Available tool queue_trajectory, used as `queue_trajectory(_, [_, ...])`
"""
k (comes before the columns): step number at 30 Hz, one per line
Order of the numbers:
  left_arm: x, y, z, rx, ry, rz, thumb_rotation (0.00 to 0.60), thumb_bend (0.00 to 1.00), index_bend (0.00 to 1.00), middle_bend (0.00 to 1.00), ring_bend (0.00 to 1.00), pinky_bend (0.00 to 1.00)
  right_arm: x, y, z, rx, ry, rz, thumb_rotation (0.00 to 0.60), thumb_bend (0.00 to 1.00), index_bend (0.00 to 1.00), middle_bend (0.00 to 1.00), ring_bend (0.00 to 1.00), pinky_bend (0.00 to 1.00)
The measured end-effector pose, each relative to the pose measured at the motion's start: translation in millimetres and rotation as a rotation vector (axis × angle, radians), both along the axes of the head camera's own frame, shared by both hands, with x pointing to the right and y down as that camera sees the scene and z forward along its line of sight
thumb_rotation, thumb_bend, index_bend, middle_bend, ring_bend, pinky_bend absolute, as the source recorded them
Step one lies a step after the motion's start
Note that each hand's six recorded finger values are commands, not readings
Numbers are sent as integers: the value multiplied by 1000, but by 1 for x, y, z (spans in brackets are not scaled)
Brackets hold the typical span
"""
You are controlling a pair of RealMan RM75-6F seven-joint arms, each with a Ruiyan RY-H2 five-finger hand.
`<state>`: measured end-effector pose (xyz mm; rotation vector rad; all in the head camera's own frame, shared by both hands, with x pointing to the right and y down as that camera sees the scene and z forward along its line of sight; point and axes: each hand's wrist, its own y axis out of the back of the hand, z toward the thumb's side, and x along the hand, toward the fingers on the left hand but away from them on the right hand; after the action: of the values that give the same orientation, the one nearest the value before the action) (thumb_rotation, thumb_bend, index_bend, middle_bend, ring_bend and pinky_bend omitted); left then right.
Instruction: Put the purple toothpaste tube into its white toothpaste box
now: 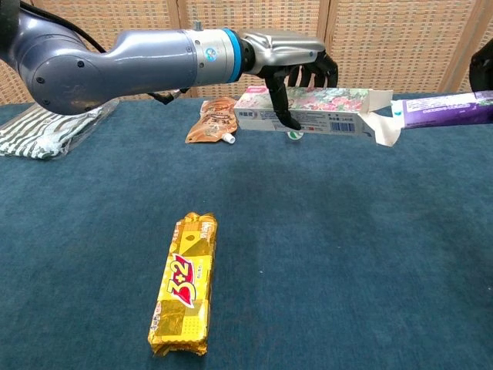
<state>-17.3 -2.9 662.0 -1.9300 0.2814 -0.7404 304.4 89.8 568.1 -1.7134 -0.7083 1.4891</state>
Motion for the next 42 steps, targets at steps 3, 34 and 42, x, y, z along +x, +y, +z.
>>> queue_trajectory(3, [4,1,-2,-7,8,-6,600,255,447,459,398,370,-1,-1,1,-5,-6,3,600,633,564,608,460,441])
queue_trajectory(34, [30,7,-7,-56,19,-61,600,255,461,479,410,382,-30,-10,4,-7,-9,-6,600,648,569,613,472,453])
queue_trajectory(42, [32,9,-4,-15,-38,-32,600,255,476,488,421,414,-19,-13,5,-2,89,7,600,667,574,617,476,457])
